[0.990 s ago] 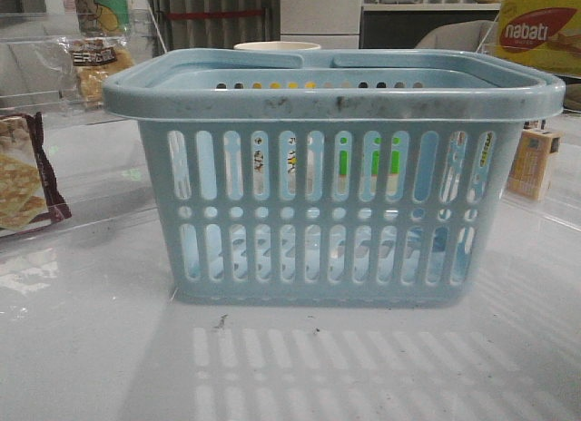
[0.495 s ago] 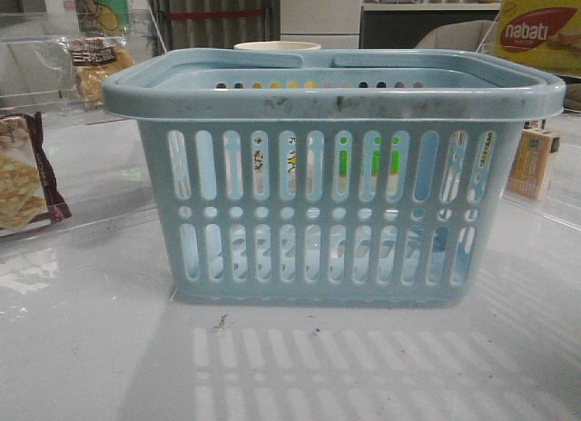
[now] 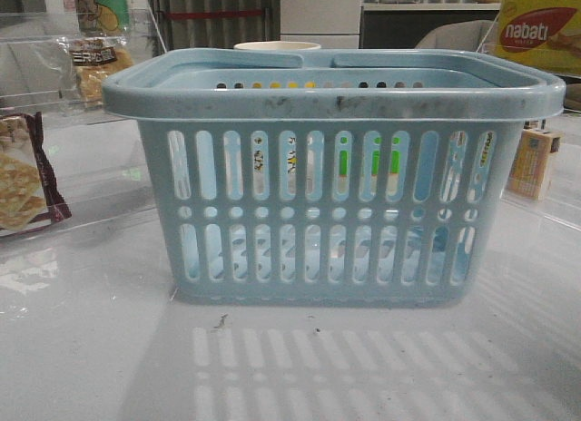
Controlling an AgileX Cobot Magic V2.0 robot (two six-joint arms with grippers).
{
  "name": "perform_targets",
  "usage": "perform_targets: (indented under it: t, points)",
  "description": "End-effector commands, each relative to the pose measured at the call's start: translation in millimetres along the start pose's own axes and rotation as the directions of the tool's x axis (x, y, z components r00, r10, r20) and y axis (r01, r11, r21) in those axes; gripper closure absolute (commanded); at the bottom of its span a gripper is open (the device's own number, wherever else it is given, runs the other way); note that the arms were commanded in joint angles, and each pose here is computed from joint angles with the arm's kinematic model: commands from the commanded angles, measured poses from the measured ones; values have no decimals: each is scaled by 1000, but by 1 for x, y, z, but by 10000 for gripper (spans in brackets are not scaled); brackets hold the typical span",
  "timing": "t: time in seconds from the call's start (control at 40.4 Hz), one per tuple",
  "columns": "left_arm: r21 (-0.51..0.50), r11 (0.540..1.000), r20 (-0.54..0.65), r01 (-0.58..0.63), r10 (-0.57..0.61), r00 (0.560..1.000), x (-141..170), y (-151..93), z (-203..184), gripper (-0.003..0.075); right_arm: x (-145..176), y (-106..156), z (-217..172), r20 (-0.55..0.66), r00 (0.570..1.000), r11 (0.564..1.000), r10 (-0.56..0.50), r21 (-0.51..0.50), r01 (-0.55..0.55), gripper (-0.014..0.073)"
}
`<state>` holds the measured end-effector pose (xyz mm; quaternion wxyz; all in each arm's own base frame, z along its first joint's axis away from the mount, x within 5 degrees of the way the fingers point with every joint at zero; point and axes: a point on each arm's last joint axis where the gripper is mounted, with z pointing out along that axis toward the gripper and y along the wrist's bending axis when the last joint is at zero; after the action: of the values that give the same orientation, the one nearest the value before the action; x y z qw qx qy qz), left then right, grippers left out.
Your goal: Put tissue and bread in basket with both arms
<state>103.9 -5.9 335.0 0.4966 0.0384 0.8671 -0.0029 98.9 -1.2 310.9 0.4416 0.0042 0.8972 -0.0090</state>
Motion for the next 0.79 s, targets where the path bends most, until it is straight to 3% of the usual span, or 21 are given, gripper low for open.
perform_targets:
  t: [0.0,0.149,0.371,0.545,0.768]
  points:
    - [0,1000,85,3,-3,996,-13,0,-4,117,-14,0,-4,91,996,1000,-11,5,10,72]
    - [9,1000,86,4,-4,996,-13,-1,-4,121,-14,0,-4,91,996,1000,-11,5,10,76]
    - [144,987,100,-75,61,993,-14,-17,-5,121,-22,-6,2,62,998,998,-21,67,17,76]
    - [249,957,116,-147,121,986,-13,-30,-8,121,-45,-17,14,33,999,990,24,135,-28,76]
    - [302,936,126,-179,147,981,-12,-37,-10,121,-85,-38,50,-3,997,976,80,205,-78,76]
